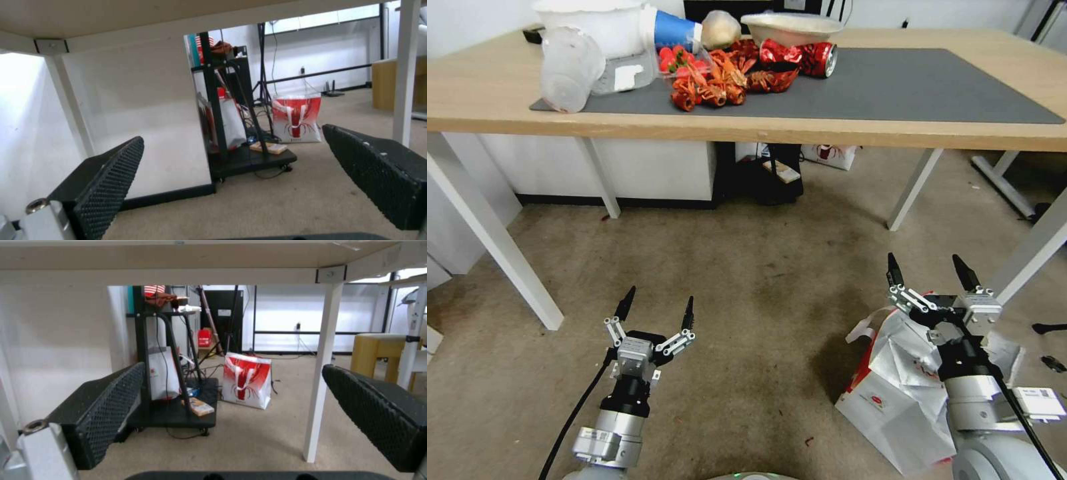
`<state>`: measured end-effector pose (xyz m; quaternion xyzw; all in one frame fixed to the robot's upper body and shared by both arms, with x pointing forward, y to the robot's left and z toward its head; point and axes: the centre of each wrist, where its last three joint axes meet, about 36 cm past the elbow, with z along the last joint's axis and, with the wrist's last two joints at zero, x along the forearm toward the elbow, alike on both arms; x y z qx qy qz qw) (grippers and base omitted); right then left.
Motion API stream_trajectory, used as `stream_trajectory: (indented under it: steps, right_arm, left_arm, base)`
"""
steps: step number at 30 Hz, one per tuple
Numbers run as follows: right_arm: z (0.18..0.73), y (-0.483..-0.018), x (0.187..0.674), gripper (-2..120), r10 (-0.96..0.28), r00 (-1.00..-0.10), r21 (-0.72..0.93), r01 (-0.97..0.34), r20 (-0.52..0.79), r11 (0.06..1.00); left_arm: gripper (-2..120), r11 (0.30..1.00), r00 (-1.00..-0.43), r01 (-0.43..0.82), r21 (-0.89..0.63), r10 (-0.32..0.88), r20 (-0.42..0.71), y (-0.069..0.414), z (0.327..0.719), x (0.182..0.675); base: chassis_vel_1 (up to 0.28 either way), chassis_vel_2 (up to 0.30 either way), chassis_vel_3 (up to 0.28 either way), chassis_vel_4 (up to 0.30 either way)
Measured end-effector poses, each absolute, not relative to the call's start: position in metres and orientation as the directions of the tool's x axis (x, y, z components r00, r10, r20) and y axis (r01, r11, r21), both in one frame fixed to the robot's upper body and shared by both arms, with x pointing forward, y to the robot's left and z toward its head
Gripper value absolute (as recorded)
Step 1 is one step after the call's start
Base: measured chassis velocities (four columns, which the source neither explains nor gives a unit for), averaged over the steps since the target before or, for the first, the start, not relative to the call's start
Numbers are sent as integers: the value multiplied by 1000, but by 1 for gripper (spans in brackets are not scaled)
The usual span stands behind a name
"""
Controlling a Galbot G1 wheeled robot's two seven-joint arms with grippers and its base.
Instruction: Pick up the food delivery bag from the floor and place it on the table.
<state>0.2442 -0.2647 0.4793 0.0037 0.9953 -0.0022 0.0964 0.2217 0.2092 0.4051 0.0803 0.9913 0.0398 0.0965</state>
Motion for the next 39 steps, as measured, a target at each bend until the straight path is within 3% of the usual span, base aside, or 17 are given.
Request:
stream_trajectory:
  steps: [13,20,39]
  right_arm:
    - [479,-272,245,100,29,-988,-34,35,-155,999]
    - [475,-294,243,100,114,-987,-130,128,-112,983]
    - [426,-376,229,100,295,-954,-268,298,-52,916]
  left_arm:
    - [100,987,-953,130,99,152,-263,215,389,229]
    - [100,995,-975,16,97,37,-218,216,397,239]
    - [97,999,-992,16,29,20,-121,221,396,245]
  base:
    - [0,0,0,0]
    - [0,0,0,0]
    - [0,0,0,0]
